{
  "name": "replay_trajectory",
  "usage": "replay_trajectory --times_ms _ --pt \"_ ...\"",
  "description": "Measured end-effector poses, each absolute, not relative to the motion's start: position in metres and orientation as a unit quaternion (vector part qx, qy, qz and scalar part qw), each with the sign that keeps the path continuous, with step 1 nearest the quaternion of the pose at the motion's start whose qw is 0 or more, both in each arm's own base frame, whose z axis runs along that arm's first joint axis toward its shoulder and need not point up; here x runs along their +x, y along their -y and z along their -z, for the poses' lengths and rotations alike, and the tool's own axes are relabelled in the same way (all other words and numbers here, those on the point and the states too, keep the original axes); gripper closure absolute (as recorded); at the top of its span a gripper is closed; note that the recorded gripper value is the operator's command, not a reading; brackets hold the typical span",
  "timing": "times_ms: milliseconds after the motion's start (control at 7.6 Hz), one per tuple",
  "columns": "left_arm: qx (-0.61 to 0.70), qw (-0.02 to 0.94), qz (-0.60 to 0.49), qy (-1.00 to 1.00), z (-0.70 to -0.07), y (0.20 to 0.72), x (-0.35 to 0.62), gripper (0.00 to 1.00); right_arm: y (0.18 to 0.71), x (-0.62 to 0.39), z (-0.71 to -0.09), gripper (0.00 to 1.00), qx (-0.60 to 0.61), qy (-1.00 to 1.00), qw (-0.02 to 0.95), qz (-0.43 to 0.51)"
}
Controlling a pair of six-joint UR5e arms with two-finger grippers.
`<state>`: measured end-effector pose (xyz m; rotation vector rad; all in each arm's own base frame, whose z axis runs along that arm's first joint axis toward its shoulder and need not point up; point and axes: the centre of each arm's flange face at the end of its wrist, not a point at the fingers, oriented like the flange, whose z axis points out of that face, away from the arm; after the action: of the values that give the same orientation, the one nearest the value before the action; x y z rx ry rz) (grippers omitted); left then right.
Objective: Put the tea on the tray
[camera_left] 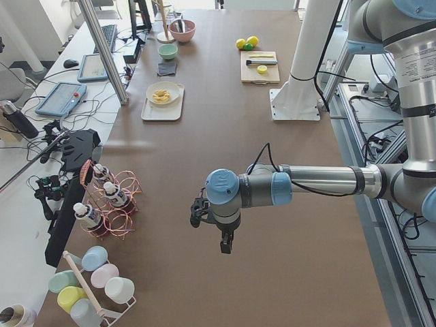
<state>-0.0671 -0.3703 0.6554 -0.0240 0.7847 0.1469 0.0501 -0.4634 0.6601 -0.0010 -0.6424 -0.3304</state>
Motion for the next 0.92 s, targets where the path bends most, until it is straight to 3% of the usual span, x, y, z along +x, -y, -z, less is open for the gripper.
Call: replay_trajectory --times_ms 921 --pt "-0.007 0.922 -0.072 -0.381 -0.6523 0.3711 -0.0689 0.02 0.4634 0.0497 -0.6566 0.0 0.003 0.315 0.935 0.163"
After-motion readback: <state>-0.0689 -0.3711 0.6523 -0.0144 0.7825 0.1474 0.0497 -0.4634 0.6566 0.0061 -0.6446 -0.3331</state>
